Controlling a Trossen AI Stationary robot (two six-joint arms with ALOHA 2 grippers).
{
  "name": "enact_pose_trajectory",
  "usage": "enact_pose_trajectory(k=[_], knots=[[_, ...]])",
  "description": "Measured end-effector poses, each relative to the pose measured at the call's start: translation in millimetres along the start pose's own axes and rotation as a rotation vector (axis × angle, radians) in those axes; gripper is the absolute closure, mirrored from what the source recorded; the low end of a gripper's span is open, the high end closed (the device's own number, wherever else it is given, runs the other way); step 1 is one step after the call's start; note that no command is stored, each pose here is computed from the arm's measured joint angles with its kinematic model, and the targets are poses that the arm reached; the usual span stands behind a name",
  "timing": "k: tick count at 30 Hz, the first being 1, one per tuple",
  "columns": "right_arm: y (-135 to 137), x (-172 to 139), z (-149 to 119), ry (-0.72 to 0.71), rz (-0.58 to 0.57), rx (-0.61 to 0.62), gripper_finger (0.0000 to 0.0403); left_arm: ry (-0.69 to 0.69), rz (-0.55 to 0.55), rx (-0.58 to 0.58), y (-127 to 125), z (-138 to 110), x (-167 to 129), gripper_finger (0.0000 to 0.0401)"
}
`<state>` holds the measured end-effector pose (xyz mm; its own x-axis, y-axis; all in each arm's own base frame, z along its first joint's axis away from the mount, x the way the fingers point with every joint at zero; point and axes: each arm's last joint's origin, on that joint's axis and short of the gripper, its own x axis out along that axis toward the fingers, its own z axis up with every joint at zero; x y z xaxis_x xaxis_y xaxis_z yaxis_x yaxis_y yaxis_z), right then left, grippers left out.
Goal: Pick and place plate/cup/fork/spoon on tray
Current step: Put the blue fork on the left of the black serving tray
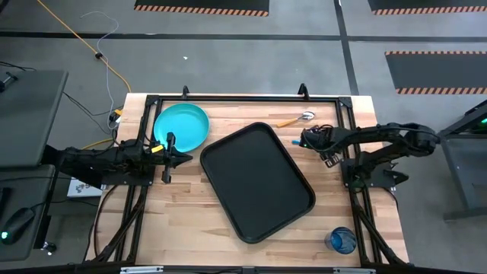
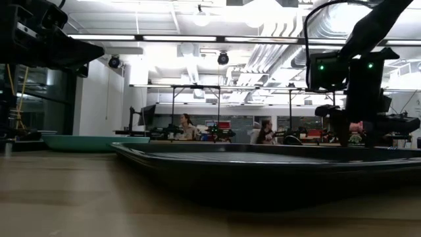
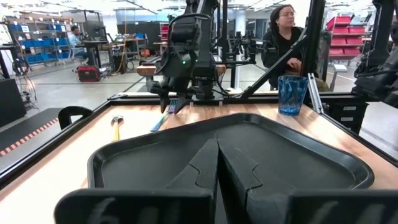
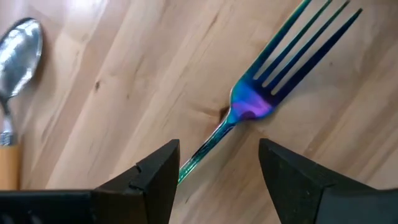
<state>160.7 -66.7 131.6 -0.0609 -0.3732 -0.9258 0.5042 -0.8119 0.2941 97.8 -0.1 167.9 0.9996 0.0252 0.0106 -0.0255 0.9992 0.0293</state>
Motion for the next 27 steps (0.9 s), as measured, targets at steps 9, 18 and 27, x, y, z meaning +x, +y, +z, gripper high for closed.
enact_pose_trajectory(k=[9, 18, 27], knots=[[0.9, 4.1, 0.0, 0.004, -0.046, -0.03, 0.0194, 0.0, 0.0, 0.0, 0.0, 0.1, 0.0, 0.0401], [-0.5, 4.8, 1.3, 0.01, -0.073, -0.058, 0.0244, 0.0, 0.0, 0.0, 0.0, 0.0, 0.0, 0.0401], [-2.4, 5.0, 2.1, 0.013, -0.096, -0.134, 0.0337, 0.0, 0.0, 0.0, 0.0, 0.1, 0.0, 0.0401]])
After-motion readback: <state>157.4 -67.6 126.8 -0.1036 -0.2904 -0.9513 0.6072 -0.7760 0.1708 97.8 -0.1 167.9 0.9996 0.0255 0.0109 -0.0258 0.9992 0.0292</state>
